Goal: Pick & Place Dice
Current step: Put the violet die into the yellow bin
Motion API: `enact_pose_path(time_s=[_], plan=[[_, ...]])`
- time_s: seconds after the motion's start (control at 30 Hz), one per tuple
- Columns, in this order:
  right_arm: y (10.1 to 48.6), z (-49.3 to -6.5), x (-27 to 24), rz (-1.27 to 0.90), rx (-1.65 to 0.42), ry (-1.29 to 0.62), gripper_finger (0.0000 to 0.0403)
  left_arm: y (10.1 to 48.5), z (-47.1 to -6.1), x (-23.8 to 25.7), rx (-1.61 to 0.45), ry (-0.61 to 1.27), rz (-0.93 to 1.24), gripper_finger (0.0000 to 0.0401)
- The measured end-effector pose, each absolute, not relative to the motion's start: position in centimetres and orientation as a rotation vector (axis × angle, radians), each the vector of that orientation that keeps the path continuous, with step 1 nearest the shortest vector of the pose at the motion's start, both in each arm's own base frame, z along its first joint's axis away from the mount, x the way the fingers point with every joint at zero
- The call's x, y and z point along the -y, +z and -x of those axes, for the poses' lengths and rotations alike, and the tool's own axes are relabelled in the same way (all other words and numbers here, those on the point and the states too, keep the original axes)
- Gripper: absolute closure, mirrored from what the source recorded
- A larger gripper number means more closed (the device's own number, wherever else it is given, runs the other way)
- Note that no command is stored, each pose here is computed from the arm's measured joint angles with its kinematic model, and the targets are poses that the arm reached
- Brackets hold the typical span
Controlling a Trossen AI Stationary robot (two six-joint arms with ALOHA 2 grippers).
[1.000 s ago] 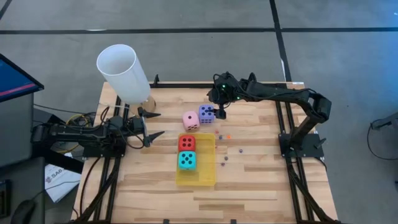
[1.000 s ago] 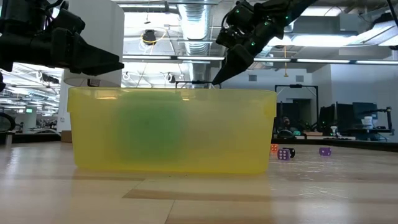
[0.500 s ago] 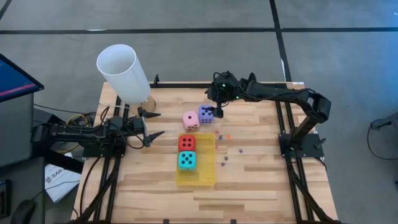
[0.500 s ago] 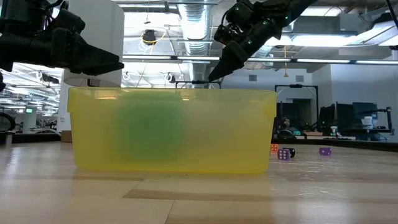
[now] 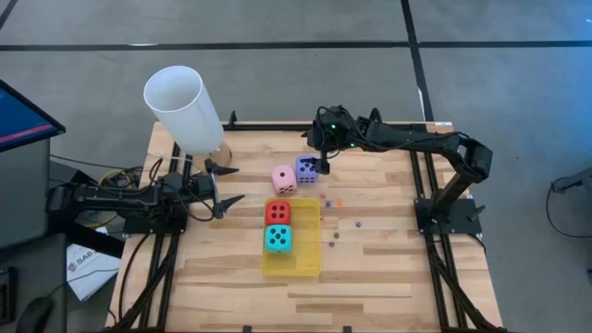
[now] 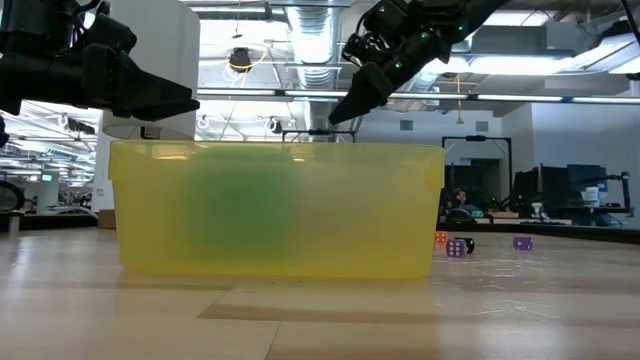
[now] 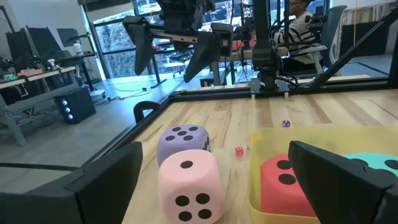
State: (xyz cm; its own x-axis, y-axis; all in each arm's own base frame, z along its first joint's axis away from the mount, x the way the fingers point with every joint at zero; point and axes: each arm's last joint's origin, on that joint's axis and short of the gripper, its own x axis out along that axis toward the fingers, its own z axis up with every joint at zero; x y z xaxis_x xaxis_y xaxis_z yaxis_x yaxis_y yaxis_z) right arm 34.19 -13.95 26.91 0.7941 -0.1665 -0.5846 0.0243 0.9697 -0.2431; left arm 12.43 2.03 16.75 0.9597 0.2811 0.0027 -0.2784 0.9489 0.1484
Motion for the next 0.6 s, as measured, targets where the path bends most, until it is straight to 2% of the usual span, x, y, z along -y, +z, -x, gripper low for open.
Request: enact_pose_path(time_s=[0.6], plan=[[26.99,-34.35,13.76,0.234,-0.636,-0.100,0.0021,16.74,-12.43,-2.02,-0.020,0.284,-0.151,0.0009]])
